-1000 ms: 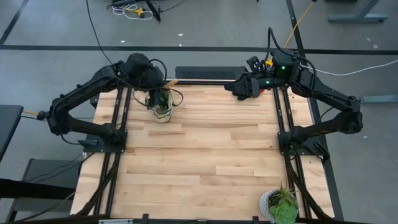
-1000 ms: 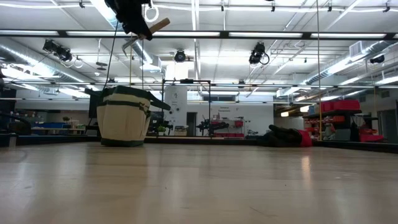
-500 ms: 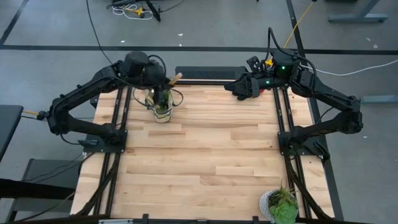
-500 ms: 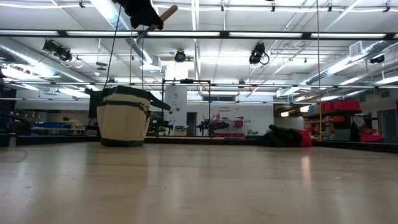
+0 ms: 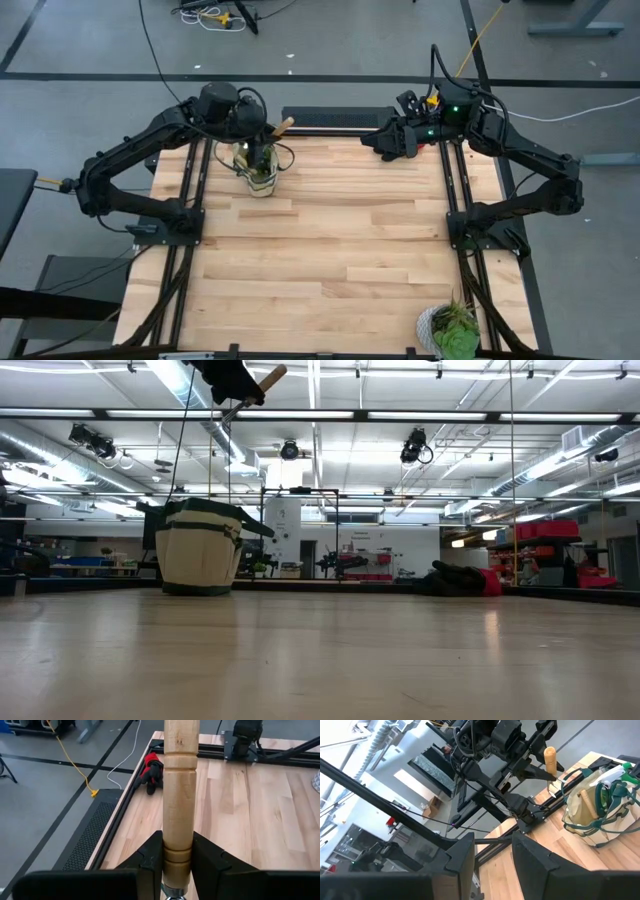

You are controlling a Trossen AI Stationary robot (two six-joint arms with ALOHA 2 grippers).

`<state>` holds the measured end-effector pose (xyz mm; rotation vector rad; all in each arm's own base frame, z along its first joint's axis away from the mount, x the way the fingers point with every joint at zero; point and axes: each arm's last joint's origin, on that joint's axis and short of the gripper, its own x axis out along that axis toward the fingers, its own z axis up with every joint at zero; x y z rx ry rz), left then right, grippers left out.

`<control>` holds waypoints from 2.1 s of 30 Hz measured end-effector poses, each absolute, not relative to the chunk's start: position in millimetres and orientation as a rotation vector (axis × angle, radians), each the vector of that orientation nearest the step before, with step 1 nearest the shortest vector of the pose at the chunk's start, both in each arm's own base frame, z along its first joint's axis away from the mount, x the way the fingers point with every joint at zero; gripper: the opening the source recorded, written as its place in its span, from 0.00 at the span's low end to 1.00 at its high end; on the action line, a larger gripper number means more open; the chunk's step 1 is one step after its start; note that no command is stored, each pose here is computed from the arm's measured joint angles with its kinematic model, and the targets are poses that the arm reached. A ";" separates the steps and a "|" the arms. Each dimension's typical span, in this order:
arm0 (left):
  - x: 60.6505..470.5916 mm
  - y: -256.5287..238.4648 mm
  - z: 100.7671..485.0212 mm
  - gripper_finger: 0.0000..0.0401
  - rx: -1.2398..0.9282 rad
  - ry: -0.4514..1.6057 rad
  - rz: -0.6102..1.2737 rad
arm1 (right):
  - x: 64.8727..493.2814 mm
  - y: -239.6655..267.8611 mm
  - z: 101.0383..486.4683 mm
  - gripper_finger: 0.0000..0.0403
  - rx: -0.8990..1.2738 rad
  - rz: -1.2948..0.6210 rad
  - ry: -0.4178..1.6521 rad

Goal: Pick & Place Garden tools in Gardening bag
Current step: Put the brown hand rake into the gardening bag

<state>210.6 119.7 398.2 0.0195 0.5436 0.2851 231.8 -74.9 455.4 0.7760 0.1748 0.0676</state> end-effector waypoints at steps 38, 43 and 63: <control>138.5 73.7 439.3 0.20 0.020 0.358 0.334 | 232.0 -75.8 455.2 0.33 0.776 0.038 0.166; 136.2 73.2 437.0 0.20 0.015 0.386 0.357 | 232.0 -75.8 455.2 0.33 0.771 0.039 0.165; 160.9 91.8 334.2 0.21 -0.021 0.335 0.416 | 232.0 -75.8 455.2 0.33 0.778 0.038 0.166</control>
